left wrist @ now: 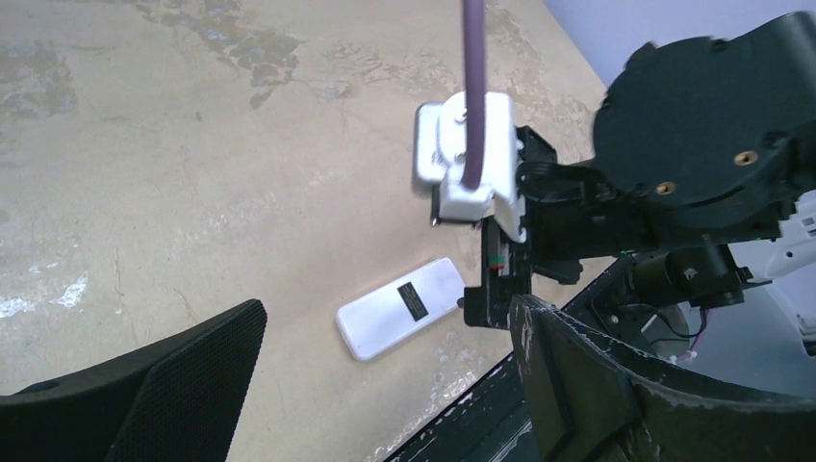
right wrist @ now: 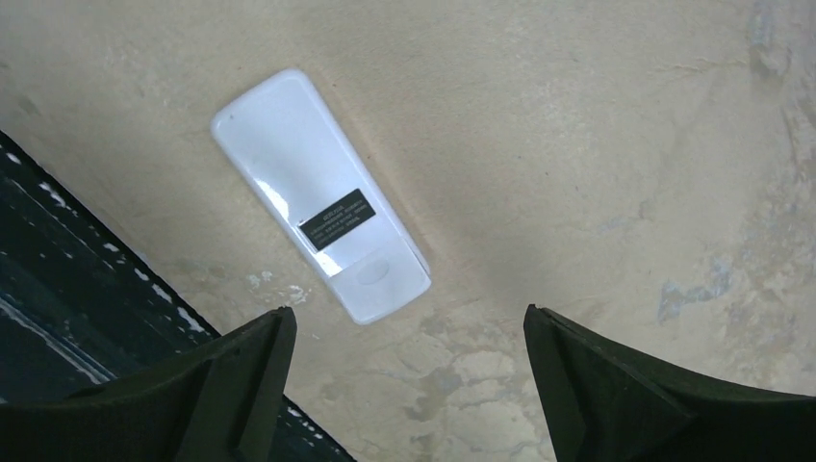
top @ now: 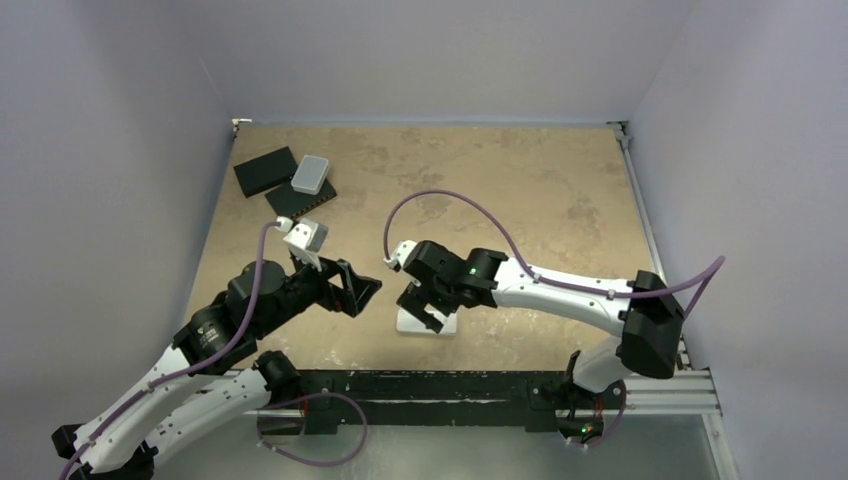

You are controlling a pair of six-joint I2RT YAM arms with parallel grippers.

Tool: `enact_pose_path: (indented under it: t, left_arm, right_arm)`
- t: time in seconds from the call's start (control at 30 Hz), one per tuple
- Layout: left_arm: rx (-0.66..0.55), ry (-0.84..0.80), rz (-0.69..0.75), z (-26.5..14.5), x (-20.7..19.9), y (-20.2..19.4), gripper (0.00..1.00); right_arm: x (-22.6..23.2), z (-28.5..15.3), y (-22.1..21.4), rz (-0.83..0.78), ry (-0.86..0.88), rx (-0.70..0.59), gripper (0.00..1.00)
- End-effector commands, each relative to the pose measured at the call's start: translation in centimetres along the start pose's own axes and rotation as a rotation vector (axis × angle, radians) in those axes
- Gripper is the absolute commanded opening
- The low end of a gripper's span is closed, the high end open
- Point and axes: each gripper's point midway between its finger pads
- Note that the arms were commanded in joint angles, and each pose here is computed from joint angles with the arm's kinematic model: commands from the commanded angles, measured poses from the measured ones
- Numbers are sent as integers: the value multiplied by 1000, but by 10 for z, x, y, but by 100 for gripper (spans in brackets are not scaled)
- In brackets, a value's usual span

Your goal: Load the batteries into the remote control

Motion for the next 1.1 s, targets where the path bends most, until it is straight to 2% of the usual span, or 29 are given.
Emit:
enact_pose_path:
  t: [0.0,0.13,0.23,0.43,0.5,0.6,0.77,0.83,0.9,1.0,1.07]
  left_arm:
    - [-29,11,3,2,1,7,99]
    - [-18,19,4,5,2,5,99]
    - [7,23,9,10,3,0,99]
    - [34,44,2,16,5,-5,99]
    - [45,44,-8,17,4,-7,99]
    - [86,50,-29,23,3,-14,99]
    - [208,90,-122,40,6,-44,95]
    - [236,116,-161,45,11,-55,93]
    - [247,128,-194,48,13,-63,90]
    - [266,141,-237,54,16,-74,82]
    - [280,153,-266,59,20,-83,75]
  right_arm:
    - [-12,-21,11,213,-86,-85,99]
    - [-19,-33,12,325,-124,-173,99]
    - [-27,-43,19,450,-152,-287,99]
    - [-39,-61,4,706,-199,-393,99]
    - [-35,-64,0,798,-167,-428,99]
    - [-18,-64,0,805,-42,-490,98]
    - [-7,-53,-21,867,-15,-439,88]
    - [-3,-48,-26,871,-4,-410,78]
    - [-1,-43,-32,886,-8,-382,66]
    - [6,-33,-38,919,9,-356,56]
    - [11,-28,-39,926,26,-343,52]
Point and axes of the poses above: each gripper's point midway between its finger pads, its own z axis out along the fingers, its own x axis along the line the jaws close on, y = z × x, and after that the axes turned 7 degrees about -z, right-handed
